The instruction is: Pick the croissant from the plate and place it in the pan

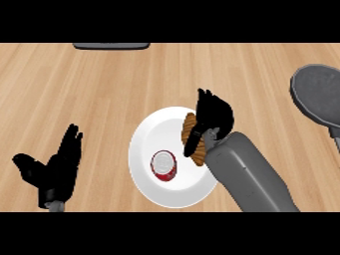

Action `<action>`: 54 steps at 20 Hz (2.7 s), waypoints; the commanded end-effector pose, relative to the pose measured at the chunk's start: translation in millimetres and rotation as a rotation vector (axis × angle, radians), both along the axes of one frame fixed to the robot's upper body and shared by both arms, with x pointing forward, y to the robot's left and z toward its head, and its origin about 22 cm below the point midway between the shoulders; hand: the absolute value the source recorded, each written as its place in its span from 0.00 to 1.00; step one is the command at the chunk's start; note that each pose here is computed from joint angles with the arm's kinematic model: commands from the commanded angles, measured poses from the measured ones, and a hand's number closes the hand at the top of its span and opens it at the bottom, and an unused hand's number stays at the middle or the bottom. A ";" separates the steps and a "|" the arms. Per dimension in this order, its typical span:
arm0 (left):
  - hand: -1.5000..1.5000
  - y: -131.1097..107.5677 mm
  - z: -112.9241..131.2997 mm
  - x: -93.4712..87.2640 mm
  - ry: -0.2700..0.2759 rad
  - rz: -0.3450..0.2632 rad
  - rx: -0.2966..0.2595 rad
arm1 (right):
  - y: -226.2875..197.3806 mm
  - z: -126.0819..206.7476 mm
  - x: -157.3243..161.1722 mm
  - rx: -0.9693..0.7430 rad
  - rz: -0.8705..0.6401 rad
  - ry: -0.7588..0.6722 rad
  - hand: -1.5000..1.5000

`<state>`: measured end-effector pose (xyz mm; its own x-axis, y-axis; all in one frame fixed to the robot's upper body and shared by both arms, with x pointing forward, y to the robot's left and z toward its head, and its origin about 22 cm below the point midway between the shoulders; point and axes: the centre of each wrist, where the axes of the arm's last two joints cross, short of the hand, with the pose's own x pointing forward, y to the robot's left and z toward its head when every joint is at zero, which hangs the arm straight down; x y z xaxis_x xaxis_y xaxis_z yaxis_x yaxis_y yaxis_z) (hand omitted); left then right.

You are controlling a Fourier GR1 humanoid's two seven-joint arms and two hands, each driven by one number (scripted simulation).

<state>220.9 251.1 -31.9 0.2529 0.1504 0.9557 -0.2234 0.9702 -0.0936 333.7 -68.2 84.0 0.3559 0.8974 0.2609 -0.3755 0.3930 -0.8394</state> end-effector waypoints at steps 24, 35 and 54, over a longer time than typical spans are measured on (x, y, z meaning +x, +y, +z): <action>0.50 -12.1 -4.6 -9.1 0.045 -0.001 -0.019 | -6.7 -71.2 -10.0 -0.045 0.092 -0.060 1.00; 0.50 20.6 -13.2 -2.5 0.055 0.011 -0.017 | -12.4 -72.6 -5.0 -0.070 0.136 -0.097 1.00; 0.50 -1.0 -6.9 5.7 0.058 0.033 -0.019 | -33.2 35.3 -29.5 -0.226 -0.024 -0.728 1.00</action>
<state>221.2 250.8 -32.9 0.2526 0.1548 0.9551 -0.2610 0.9614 -0.0868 316.0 -105.9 91.7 0.1530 0.9669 0.2040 0.1424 0.1828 -0.9728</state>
